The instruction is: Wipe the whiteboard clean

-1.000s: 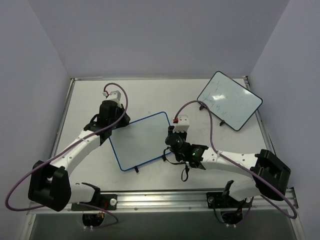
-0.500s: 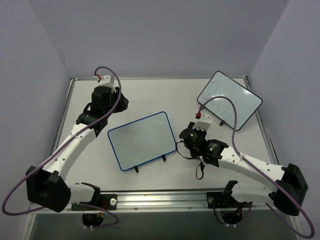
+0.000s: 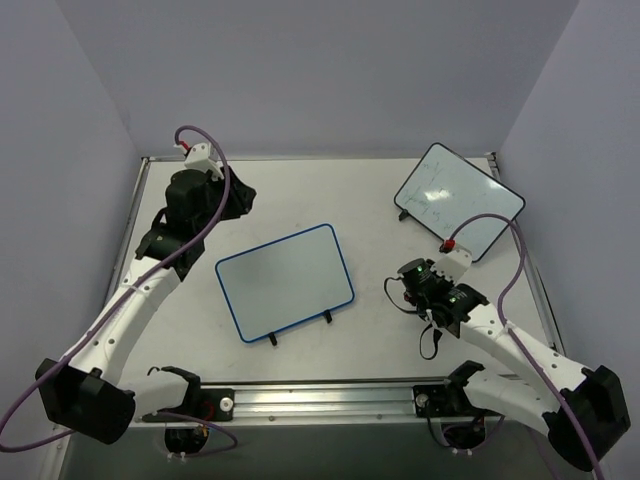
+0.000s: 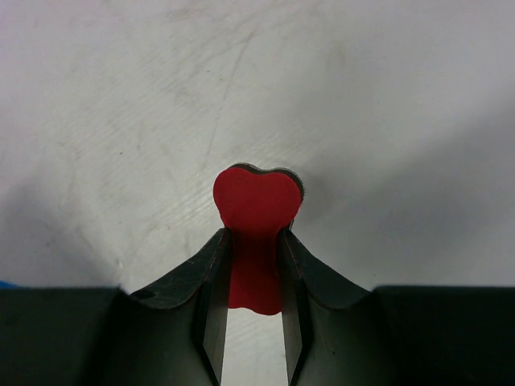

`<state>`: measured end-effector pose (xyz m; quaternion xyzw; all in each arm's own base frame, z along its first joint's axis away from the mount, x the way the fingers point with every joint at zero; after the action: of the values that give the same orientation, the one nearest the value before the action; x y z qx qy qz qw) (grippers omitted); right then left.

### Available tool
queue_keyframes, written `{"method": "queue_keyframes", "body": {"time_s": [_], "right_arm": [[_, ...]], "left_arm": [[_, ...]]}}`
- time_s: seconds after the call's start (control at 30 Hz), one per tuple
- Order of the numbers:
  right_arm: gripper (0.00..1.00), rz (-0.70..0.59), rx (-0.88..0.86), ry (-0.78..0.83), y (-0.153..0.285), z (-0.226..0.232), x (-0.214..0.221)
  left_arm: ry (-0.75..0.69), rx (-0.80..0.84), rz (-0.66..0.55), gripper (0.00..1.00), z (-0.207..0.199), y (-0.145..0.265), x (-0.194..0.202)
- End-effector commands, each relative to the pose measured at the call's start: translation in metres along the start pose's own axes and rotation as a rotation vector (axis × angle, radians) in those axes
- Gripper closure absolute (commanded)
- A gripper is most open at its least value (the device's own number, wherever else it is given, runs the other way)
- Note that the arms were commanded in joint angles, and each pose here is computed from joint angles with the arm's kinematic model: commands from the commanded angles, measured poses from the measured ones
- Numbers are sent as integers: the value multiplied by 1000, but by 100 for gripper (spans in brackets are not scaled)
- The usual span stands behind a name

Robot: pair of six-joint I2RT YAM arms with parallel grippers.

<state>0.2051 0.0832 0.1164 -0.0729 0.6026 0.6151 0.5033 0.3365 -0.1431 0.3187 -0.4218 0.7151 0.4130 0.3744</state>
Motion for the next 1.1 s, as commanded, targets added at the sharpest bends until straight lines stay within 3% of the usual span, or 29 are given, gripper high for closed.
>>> {"method": "queue_keyframes", "body": {"time_s": [0.0,0.23,0.33,0.53,0.77,1.07], "right_arm": [[92,54,15,-34,-19,-3,6],[87,110,39,-55,-47,-14,11],[80,127,43,-67,-52,-17,12],[52,130,5,-93,-50,-19,15],[34,113,11,-66,-45,-16,2],[14,19,-109,-50,-14,9,-44]], "left_arm": [[6,36,-7,60,-4,6,0],[13,39,10,60,-1,6,11],[13,38,13,60,0,5,13],[19,38,13,60,1,4,16],[20,38,13,60,0,1,15],[19,72,18,60,-6,4,11]]}}
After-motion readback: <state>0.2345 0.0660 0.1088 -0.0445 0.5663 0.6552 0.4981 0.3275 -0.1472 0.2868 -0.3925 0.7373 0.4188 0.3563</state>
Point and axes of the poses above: each gripper's point midway between its finger pads, its own y axis back along the fingers, its own z axis along the line the jaws close on, x = y × z, the point moved 4 cm from there along y, back along the fingers, and after that the axes turned 4 degrees about -y, right-handed, at the moved point
